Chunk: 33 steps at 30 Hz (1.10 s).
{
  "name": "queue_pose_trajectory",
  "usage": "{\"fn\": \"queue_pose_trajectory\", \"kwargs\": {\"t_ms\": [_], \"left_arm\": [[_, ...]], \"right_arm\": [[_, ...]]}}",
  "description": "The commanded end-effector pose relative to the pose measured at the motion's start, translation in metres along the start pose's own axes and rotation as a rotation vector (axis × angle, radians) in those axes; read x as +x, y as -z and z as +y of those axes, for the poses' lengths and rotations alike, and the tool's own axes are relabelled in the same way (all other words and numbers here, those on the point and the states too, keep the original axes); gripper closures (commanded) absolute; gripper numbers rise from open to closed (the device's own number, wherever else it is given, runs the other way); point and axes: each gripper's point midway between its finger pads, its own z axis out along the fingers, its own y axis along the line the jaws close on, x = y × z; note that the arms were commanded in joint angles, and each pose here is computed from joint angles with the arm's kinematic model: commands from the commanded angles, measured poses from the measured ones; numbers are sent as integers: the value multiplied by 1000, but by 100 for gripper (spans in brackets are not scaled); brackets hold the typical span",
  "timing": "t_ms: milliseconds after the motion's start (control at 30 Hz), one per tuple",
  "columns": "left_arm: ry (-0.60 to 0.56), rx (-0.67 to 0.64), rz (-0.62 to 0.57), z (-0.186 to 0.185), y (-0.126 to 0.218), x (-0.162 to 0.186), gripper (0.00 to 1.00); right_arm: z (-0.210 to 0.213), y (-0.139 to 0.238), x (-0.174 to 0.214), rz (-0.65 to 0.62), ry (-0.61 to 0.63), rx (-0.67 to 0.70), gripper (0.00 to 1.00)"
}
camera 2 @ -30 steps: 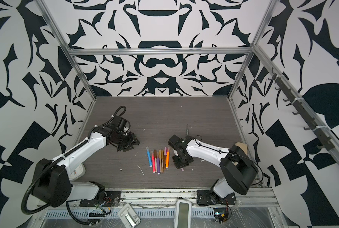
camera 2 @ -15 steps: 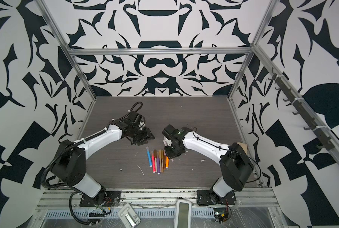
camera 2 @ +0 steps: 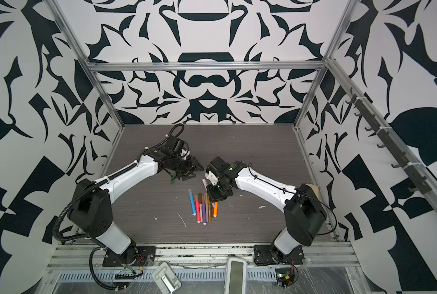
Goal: Open the pen caps
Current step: 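Lift the light pink pen with the right gripper toward the left gripper, then grasp the pink pen cap with the left gripper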
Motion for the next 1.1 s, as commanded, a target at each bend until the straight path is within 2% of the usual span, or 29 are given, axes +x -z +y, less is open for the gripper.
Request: {"fn": "queue_pose_trajectory", "kwargs": {"t_ms": [0,367,467,533,600,733,867,900,933,1000,1067], "left_arm": [[28,-12,44,1,-5,9,43],[12,-48,97,-7,-31,29,43],[3,-59,97,-8,-35,32,47],[9,-73,92,-4,-36,33,53],[15,-81,84,-1,-35,32,65],[12,-79,81,-2,-34,32,100],[15,-98,67,2,-32,31,100],[16,-100,62,2,-32,30,93],[17,-101,57,2,-31,30,81],[18,-103,45,2,-30,28,64],[17,-102,41,1,-30,27,60]], "right_arm": [[16,20,-18,-78,-18,-94,100],[23,32,-35,-103,-55,-226,100],[22,34,-33,-94,-58,-233,100],[21,36,-29,-86,-55,-229,100],[20,36,-25,-78,-50,-228,100],[19,40,-18,-83,-46,-234,100],[19,42,-12,-84,-47,-240,100],[19,42,-11,-84,-46,-242,100],[19,43,-9,-82,-47,-244,100],[18,43,-5,-80,-49,-247,100],[18,44,-3,-81,-47,-249,100]]}}
